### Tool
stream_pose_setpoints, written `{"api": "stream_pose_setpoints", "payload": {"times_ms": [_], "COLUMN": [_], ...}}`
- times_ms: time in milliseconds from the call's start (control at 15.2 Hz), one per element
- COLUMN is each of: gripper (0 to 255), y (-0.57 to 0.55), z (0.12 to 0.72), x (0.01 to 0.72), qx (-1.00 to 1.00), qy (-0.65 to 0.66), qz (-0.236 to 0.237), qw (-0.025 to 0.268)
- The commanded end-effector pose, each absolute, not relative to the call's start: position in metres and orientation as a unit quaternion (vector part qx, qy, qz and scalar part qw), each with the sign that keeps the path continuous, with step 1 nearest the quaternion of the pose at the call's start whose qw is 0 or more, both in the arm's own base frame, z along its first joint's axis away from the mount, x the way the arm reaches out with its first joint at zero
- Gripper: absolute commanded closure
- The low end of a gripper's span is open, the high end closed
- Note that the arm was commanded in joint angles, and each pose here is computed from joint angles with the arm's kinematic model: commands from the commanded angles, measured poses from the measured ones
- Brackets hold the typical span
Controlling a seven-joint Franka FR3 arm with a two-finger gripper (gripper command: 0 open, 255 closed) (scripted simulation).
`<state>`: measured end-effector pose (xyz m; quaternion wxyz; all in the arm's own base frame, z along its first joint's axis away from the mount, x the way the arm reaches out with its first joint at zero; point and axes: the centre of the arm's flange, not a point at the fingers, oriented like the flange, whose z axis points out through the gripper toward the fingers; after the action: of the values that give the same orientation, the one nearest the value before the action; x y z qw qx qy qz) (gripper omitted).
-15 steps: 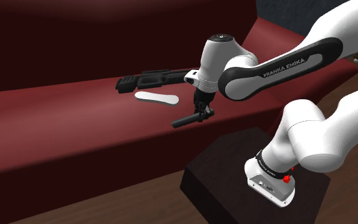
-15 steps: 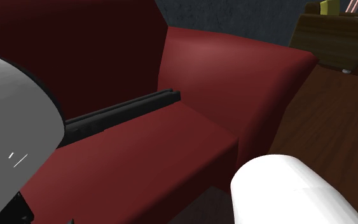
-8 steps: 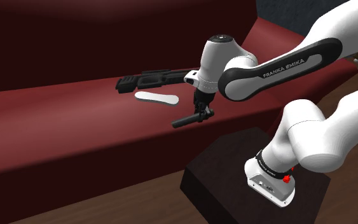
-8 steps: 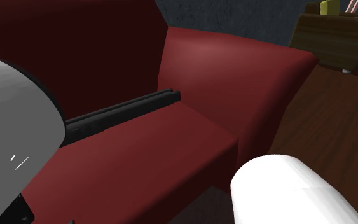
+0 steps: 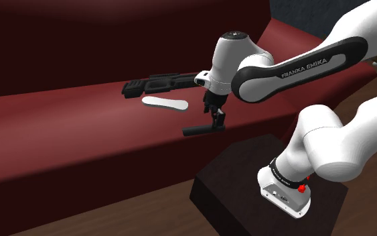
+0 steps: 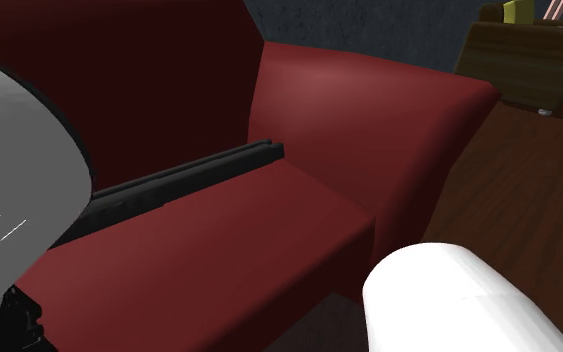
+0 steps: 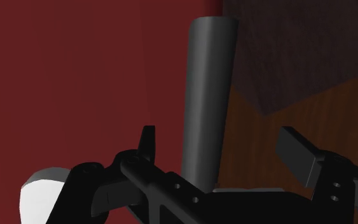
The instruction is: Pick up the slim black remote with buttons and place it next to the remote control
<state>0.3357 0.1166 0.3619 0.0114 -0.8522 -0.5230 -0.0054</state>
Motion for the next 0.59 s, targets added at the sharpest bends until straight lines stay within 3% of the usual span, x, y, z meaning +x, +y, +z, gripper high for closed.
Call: {"api": "stream_pose_setpoints", "payload": {"times_ms": [0,528], "gripper": [0,0], "y": [0.115,0.115], "z": [0.387,0.397], "x": [0.336,0.337], "qx": [-0.852,-0.852], "qy": [-0.523,-0.523], "qz": [-0.005,-0.005], "qw": [0.011,0.011]}}
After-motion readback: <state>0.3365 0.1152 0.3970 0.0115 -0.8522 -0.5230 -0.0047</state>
